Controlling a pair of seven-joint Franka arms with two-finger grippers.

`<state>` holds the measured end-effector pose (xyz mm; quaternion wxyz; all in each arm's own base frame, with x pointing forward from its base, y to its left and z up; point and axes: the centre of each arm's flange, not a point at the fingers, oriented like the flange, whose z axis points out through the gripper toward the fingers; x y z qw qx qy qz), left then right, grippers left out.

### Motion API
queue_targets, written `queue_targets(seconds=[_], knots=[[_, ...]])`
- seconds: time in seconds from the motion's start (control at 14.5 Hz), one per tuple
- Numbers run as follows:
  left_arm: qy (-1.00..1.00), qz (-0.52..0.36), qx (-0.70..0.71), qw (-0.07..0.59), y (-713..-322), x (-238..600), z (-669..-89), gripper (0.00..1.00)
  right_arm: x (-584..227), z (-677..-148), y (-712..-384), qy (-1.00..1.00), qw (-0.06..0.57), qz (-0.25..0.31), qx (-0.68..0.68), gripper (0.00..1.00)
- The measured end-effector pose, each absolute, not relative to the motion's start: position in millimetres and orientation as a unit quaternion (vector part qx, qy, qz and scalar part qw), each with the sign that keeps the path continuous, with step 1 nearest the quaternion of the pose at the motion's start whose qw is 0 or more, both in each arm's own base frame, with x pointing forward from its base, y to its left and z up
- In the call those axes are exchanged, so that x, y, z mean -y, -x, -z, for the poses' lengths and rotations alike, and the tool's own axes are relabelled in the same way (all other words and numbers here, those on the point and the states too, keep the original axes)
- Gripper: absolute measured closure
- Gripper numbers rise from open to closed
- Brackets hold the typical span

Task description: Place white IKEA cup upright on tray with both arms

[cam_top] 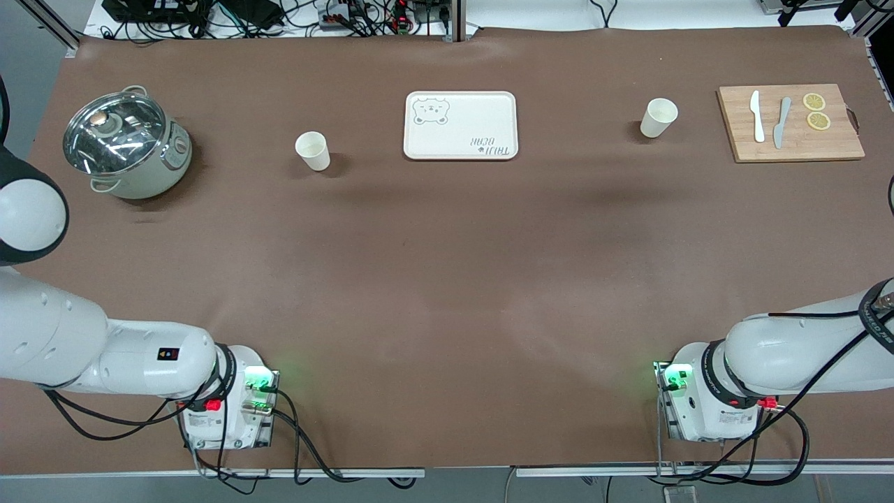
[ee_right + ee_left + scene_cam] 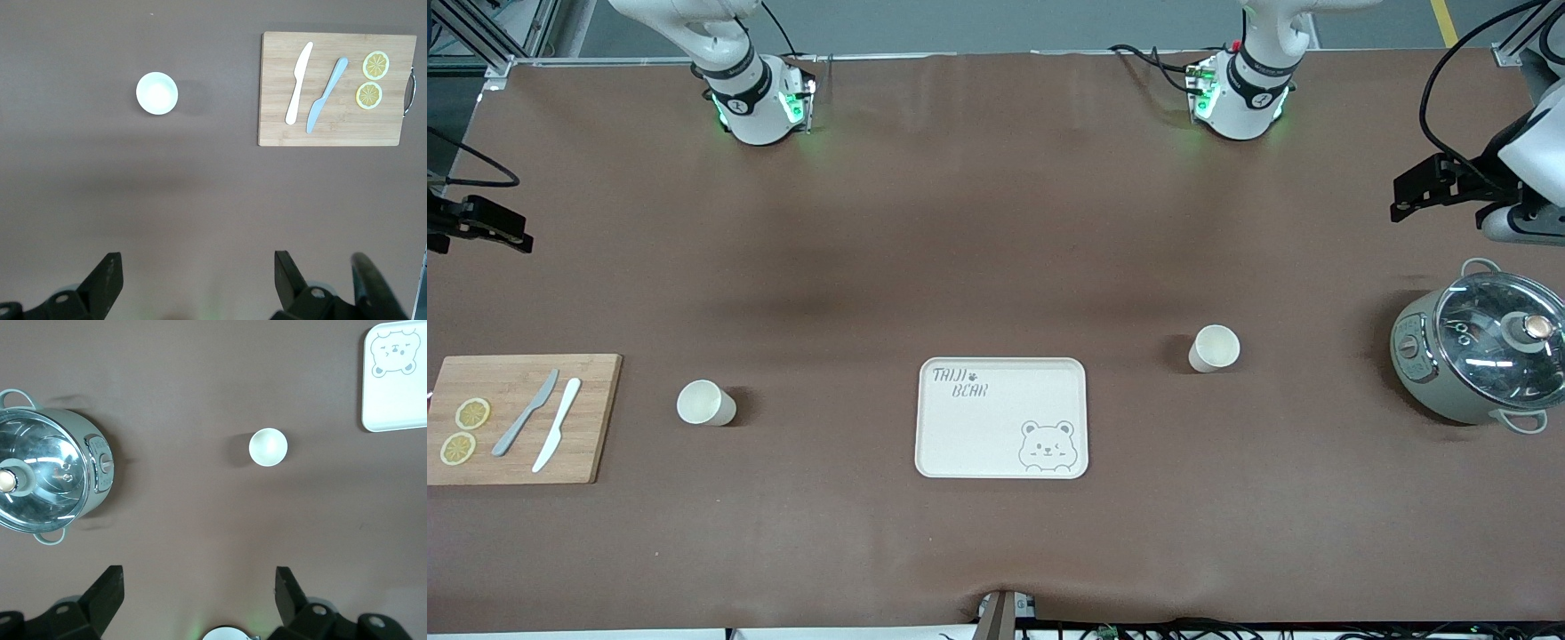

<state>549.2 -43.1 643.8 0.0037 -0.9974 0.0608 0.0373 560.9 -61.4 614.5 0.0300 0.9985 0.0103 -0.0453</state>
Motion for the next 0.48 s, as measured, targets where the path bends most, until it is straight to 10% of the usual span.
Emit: queue_targets(seconds=[0.48], knots=[[0.998, -0.025, -0.066, 0.003, -556.7, 47.2, -639.6, 0.00, 61.0, -614.5, -561.0, -0.998, 0.030, 0.045, -0.010, 0.00]])
